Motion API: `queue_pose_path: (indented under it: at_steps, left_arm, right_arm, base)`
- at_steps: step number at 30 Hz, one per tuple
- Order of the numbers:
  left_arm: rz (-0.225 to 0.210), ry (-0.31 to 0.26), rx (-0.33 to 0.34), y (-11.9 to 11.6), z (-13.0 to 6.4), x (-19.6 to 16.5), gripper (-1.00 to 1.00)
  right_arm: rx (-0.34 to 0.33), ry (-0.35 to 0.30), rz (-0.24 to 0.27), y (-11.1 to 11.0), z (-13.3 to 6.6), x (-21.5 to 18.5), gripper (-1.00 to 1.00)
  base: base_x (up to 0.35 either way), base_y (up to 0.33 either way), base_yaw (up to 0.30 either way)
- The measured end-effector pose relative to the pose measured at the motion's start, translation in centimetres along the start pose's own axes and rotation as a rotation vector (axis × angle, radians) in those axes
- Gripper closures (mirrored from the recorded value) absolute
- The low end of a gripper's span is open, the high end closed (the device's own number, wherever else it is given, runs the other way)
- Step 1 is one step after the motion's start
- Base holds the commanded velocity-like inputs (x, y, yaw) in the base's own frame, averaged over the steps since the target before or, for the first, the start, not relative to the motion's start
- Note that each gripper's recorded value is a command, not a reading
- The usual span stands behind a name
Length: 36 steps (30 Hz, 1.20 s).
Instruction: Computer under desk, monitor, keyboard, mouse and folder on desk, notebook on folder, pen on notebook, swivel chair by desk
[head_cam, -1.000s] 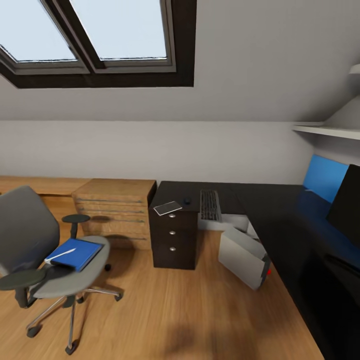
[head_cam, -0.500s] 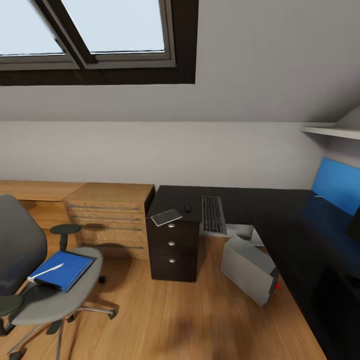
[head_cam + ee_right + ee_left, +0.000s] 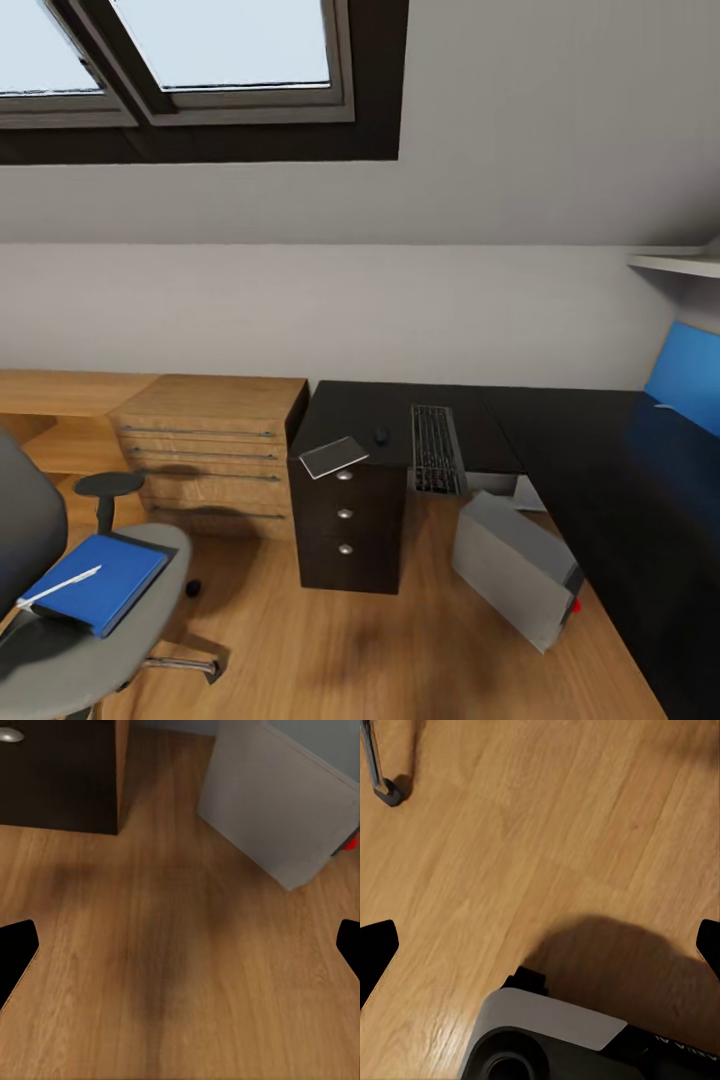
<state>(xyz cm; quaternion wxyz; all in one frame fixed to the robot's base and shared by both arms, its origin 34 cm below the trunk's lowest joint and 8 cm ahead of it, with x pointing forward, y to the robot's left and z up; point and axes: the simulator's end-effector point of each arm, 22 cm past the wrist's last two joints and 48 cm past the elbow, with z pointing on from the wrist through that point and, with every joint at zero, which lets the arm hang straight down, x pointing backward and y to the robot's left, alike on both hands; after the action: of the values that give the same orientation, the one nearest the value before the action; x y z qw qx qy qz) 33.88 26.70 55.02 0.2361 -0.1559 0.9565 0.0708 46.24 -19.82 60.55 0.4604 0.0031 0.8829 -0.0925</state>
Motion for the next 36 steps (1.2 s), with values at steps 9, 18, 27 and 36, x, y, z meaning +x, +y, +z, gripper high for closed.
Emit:
queue_pose_path:
  at_steps: [9, 18, 27, 36]
  left_arm:
    - [0.0, 0.0, 0.0, -0.01, 0.0, -0.03, -1.0]
    - [-0.003, 0.001, 0.0, 0.02, 0.01, -0.01, -1.0]
    - [0.001, 0.008, 0.001, -0.01, 0.03, 0.28, -1.0]
    - [0.006, 0.02, -0.003, 0.12, 0.03, 0.86, -1.0]
  right_arm:
    - [0.003, 0.0, -0.001, -0.2, 0.04, 0.01, -1.0]
    - [0.001, -0.004, 0.001, -0.07, 0.05, -0.19, -1.0]
    - [0.001, -0.004, 0.002, 0.0, 0.05, -0.19, -1.0]
    - [0.003, -0.004, 0.001, -0.18, 0.08, -0.16, -1.0]
  base:
    - [0.339, 0.124, -0.016]
    - [0.273, 0.127, -0.073]
    - [0.013, 0.135, -0.002]
    - [0.0, 0.01, 0.0]
